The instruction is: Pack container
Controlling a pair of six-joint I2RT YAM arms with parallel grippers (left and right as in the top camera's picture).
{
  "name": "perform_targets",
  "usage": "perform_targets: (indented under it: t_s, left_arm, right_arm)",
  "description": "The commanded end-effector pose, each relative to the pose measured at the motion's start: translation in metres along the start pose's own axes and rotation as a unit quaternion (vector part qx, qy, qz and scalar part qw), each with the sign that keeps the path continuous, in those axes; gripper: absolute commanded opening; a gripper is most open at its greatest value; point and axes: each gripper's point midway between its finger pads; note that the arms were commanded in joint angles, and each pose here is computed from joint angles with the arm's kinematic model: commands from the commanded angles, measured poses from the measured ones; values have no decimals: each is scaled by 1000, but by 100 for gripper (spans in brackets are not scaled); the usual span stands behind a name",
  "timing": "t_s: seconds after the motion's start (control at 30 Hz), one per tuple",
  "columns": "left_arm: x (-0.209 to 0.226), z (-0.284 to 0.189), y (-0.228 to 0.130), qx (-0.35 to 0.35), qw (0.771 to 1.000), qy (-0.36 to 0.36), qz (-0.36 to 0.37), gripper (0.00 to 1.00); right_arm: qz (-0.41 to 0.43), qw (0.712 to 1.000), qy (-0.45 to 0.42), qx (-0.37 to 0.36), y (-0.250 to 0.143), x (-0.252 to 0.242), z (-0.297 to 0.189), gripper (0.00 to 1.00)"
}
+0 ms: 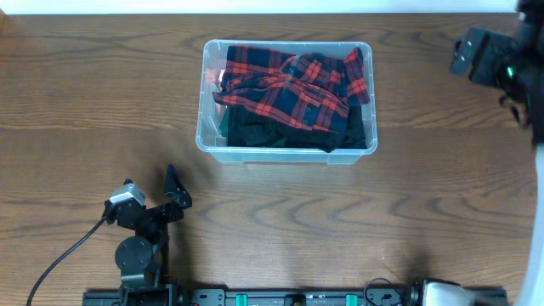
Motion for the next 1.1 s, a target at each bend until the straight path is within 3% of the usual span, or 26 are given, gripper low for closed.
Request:
perform_targets:
  t_s: [0.0,0.2,0.47,0.7,0.8,0.97,1.07]
  left_arm:
    - [10,1,-15,22,1000,19,12,98]
    - [10,1,-15,22,1000,19,12,98]
    - [10,1,-15,22,1000,19,12,98]
    - [10,1,-15,22,1000,19,12,98]
    - [10,1,-15,22,1000,19,12,98]
    - [10,1,-15,22,1000,19,12,98]
    - [10,1,-15,22,1000,19,12,98]
  right_arm:
    - [-56,997,33,-41,-21,10,-19,99]
    - [-170,965,134,-152,-63,44,-41,99]
    - [-205,923,188,-268,-143,57,-60,99]
    - [-223,896,206,-325,-195,63,-49,99]
    - [-218,895,200,-333,-212,61,-36,99]
    - [-124,928,153,-316,-227,38,-11,99]
    - [-115,933,143,-310,-232,34,-5,99]
Point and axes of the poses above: each gripper's point midway between its finger pads, its own z axis out along the fingers, its own x axis along the line the jaws close on, y = z × x, and after that the axes turned 3 degrees about -z, right-handed
